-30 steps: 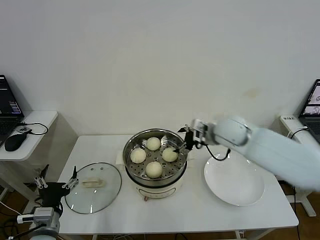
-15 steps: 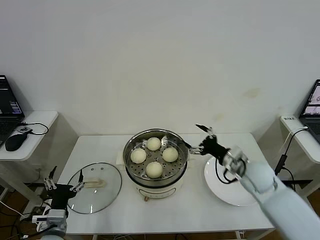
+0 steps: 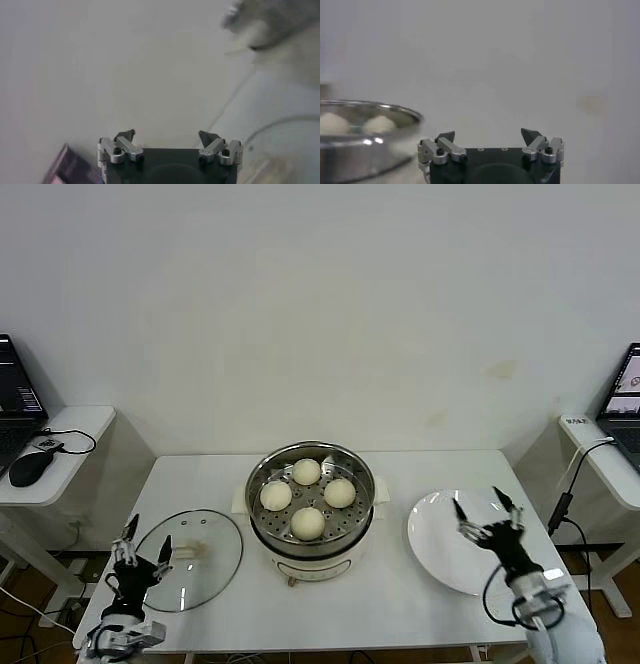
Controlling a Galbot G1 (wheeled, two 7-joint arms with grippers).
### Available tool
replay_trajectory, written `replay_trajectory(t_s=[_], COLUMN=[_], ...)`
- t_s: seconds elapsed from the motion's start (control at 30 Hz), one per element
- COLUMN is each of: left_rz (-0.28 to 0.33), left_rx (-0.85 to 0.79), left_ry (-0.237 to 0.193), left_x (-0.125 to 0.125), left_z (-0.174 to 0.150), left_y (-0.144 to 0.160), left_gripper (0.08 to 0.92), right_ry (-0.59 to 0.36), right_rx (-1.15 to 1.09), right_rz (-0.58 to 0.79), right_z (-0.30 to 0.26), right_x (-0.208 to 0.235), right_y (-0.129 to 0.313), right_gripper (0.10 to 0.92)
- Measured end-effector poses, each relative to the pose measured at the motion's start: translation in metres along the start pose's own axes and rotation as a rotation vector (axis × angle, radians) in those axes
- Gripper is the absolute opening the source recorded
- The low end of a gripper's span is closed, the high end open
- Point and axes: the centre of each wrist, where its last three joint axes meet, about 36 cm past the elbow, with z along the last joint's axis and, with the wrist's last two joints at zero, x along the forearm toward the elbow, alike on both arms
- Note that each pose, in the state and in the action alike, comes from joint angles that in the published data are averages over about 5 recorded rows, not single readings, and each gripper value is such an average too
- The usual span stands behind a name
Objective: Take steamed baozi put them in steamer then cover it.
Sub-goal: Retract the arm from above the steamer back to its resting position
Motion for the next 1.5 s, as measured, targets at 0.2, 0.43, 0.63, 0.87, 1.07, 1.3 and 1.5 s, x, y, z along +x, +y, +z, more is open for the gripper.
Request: replay_trajectory(t_s=[0.2, 0.43, 0.63, 0.87, 1.07, 1.3, 1.5], left_rz=[0.059, 0.097, 0.124, 0.149, 0.156, 0.147, 0.143], left_rx=[-0.197, -0.284, -0.319, -0.348, -0.359, -0.362, -0.356], left_ry=[-0.005, -0.02, -0.027, -0.024, -0.018, -0.016, -0.015], left_x=[0.0, 0.004, 0.001, -0.008, -0.019, -0.036, -0.048], left_z=[0.012, 0.012, 0.014, 0.021, 0.026, 0.025, 0.022], left_y=[-0.008, -0.015, -0.021, -0.027, -0.033, -0.036, -0.04], left_gripper=[0.823, 0.823, 0.823, 0.823, 0.823, 0.823, 0.823], right_ry=[0.025, 0.058, 0.082, 0.102, 0.117, 0.131, 0.145], right_rx=[-0.005, 0.004, 0.006, 0.011, 0.018, 0.022, 0.029], right_rz=[0.101, 0.154, 0.178, 0.187, 0.194, 0.194, 0.189], right_z=[0.014, 0.025, 0.03, 0.037, 0.042, 0.047, 0.051], right_x=[0.029, 0.052, 0.064, 0.073, 0.081, 0.086, 0.09], right_y=[-0.009, -0.012, -0.013, -0.01, -0.011, -0.008, -0.008], right_gripper=[0.823, 0.823, 0.823, 0.823, 0.823, 0.823, 0.823])
